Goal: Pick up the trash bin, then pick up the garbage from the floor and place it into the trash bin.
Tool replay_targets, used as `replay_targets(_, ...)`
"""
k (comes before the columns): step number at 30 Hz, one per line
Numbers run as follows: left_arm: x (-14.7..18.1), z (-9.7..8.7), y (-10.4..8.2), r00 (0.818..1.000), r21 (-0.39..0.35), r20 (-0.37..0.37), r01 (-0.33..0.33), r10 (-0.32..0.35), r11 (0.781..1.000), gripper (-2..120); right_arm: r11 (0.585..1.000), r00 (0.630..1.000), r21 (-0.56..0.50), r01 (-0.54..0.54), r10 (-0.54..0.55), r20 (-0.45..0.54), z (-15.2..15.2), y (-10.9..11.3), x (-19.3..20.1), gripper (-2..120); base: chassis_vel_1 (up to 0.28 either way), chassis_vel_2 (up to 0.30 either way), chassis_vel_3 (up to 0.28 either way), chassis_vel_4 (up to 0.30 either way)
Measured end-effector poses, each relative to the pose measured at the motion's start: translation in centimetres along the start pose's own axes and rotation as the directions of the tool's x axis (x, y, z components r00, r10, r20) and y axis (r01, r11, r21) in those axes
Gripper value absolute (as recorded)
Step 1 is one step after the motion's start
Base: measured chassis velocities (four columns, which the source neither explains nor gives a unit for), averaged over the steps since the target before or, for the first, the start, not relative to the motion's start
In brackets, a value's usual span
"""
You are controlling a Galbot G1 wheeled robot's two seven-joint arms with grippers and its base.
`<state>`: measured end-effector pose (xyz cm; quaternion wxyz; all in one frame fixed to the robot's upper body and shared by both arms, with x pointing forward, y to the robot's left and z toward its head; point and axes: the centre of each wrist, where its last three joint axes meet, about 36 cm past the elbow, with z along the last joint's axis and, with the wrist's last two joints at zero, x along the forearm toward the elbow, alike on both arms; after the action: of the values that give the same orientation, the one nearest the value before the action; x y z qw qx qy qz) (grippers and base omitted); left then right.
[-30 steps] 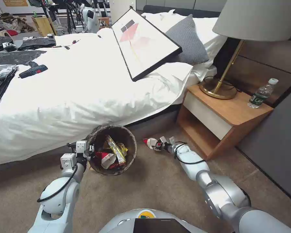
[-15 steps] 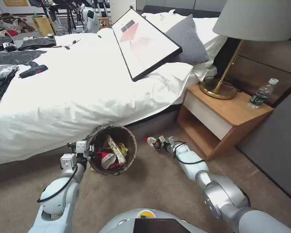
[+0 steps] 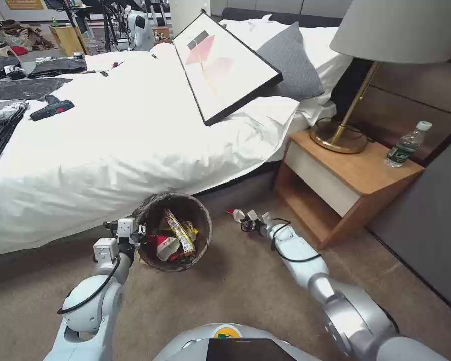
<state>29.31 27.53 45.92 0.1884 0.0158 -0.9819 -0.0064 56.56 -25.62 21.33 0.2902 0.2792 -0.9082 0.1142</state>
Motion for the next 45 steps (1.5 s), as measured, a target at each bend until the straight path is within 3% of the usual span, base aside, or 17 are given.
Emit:
replay_targets(9, 0.2, -0.3, 0.1, 1.000, 0.004, 0.008, 0.001, -0.001, 1.000, 3, 1.000, 0.997, -0.009, -0.008, 0.008, 0.083, 1.3, 1.7, 7.0, 2, 0.000, 0.000, 0.000, 0.000)
replay_targets(13, 0.2, -0.3, 0.1, 1.000, 0.001, 0.008, 0.003, -0.003, 1.000, 3, 1.000, 0.991, 0.012, -0.024, 0.022, 0.132, 0.8, 2.1, 12.9, 2, 0.000, 0.000, 0.000, 0.000)
replay_targets(21, 0.2, -0.6, 0.2, 1.000, -0.002, 0.010, 0.000, 0.000, 1.000, 3, 0.996, 0.974, 0.048, -0.069, 0.057, 0.221, -0.4, 3.9, 19.9, 2, 0.000, 0.000, 0.000, 0.000)
replay_targets(23, 0.2, -0.7, 0.2, 1.000, -0.004, 0.009, -0.001, 0.001, 1.000, 3, 0.995, 0.958, 0.062, -0.082, 0.062, 0.279, -1.6, 5.3, 23.4, 2, 0.000, 0.000, 0.000, 0.000)
replay_targets(29, 0.0, -0.6, 0.1, 1.000, -0.007, 0.007, -0.006, 0.006, 1.000, 3, 0.992, 0.931, 0.090, -0.092, 0.054, 0.361, -4.1, 6.6, 27.9, 2, 0.000, 0.000, 0.000, 0.000)
replay_targets(36, 0.0, -0.6, -0.2, 1.000, -0.010, 0.003, -0.018, 0.018, 1.000, 3, 0.991, 0.871, 0.135, -0.015, -0.054, 0.488, -10.2, 9.4, 33.4, 2, 0.000, 0.000, 0.000, 0.000)
replay_targets(45, 0.0, -0.6, -0.8, 0.999, -0.018, 0.001, -0.033, 0.033, 0.999, 3, 0.979, 0.828, 0.133, 0.154, -0.201, 0.523, -14.4, 14.0, 33.8, 2, 0.000, 0.000, 0.000, 0.000)
